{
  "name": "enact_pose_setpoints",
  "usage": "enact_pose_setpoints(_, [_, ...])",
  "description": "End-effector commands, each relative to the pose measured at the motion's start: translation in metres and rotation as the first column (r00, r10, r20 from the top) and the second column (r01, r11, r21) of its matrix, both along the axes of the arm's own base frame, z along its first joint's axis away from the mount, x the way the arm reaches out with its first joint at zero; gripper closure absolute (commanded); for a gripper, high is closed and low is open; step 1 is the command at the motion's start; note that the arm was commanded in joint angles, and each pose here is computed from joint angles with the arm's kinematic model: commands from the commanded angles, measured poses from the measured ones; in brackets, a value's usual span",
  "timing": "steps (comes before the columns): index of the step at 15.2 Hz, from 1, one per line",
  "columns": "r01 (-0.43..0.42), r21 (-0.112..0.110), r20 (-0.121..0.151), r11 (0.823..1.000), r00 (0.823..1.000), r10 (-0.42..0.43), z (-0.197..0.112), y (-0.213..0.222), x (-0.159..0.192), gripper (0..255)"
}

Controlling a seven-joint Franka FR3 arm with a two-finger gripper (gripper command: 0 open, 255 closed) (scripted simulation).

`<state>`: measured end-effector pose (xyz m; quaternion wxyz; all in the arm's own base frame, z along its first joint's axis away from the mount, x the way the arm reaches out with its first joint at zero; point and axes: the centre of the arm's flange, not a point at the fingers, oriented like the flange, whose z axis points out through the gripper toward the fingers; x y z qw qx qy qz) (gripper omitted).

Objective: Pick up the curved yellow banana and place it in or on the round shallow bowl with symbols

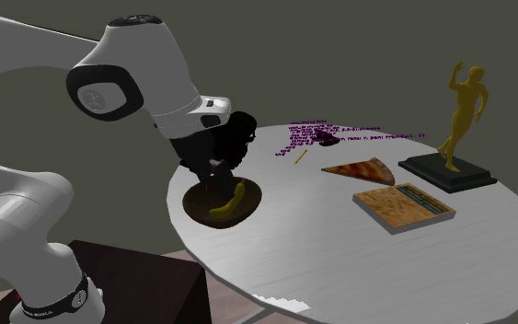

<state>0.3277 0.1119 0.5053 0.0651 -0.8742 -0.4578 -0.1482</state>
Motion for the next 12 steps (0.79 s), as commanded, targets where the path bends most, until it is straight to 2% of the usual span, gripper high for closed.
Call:
enact_pose_setpoints(1, [0.0,0.0,0.0,1.0,1.0,0.0,0.0,0.0,0.0,0])
enact_pose_setpoints(5, [0.0,0.0,0.0,1.0,1.0,0.0,0.047,-0.012,-0.01,0])
enact_pose_setpoints(12, [0.0,0.0,0.0,1.0,1.0,0.0,0.047,-0.012,-0.01,0])
